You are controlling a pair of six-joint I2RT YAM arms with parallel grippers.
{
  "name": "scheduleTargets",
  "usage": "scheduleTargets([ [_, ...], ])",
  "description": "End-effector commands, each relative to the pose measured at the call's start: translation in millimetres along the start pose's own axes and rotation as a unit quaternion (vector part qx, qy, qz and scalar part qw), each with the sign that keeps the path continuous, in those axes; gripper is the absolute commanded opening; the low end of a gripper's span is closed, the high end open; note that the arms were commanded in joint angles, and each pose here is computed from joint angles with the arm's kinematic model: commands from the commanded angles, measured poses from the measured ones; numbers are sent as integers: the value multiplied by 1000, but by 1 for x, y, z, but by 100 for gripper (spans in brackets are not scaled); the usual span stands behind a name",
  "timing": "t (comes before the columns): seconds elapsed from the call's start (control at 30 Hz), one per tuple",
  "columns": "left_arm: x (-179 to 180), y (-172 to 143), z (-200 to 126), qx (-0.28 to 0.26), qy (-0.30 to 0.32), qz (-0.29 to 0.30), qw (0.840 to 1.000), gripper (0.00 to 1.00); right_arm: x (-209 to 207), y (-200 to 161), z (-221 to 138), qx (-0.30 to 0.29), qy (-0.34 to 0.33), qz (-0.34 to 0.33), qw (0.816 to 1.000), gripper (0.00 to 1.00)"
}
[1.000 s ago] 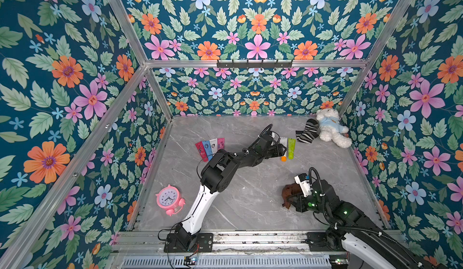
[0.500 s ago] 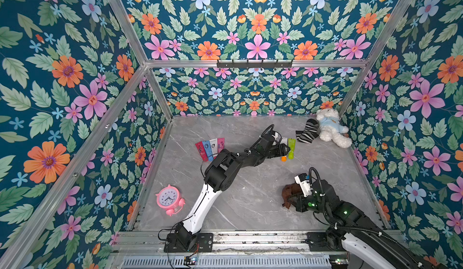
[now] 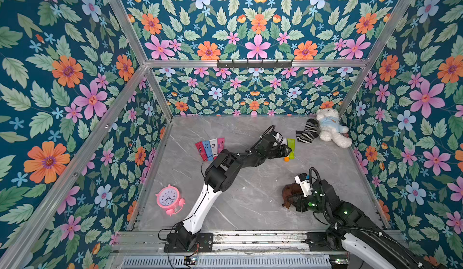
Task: Wipe the surface of the toothpaste tube
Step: Adjust the toothpaste at the center of the board.
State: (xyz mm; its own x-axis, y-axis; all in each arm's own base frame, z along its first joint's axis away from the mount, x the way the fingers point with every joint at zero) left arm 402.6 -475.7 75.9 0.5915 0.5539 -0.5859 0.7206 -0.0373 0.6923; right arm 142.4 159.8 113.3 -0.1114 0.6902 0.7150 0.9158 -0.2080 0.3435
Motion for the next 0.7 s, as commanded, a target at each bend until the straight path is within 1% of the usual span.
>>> scheduleTargets([
  [0.0, -3, 12, -12, -19, 23, 29, 999, 80, 2, 3, 0, -8, 4, -4, 1000, 0],
  [0.1, -6, 23, -43, -29, 72, 60, 995, 81, 3, 3, 0, -8, 5, -5, 1000, 0],
  [0.17, -7, 29, -66, -22, 105, 80, 991, 82, 3, 3, 0, -7, 6, -6, 1000, 0],
  [0.23, -7, 34, -92, -12, 149, 101, 984, 80, 3, 3, -1, -7, 7, -6, 1000, 0],
  [0.3, -3, 37, -128, 2, 212, 129, 969, 76, 4, 3, -1, -8, 9, -8, 1000, 0],
  [0.37, 7, 37, -164, 11, 281, 148, 948, 75, 4, 3, -1, -8, 11, -8, 1000, 0],
  [0.43, 20, 34, -198, 19, 338, 151, 929, 73, 5, 2, -1, -6, 13, -9, 1000, 0],
  [0.5, 32, 29, -229, 28, 379, 147, 913, 73, 5, 2, -1, -6, 14, -9, 1000, 0],
  [0.6, 48, 23, -262, 33, 423, 141, 895, 73, 5, 1, -1, -4, 16, -10, 1000, 0],
  [0.67, 64, 20, -279, 34, 440, 129, 888, 73, 6, 1, -2, -4, 17, -11, 1000, 0],
])
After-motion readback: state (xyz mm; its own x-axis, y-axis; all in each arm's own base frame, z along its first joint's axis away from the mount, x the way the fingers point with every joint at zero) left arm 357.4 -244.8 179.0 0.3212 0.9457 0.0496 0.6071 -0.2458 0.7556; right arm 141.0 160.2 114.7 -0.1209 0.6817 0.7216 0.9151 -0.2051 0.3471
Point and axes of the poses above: each gripper's point midway between its finger pads, its own z axis out along the fingers, its own x axis along the line the jaws close on, y = z × x, the point moved 3 cm from there along -z, back along the fingers, and after that the axes turned 15 degrees about z, right-handed, at the moved point
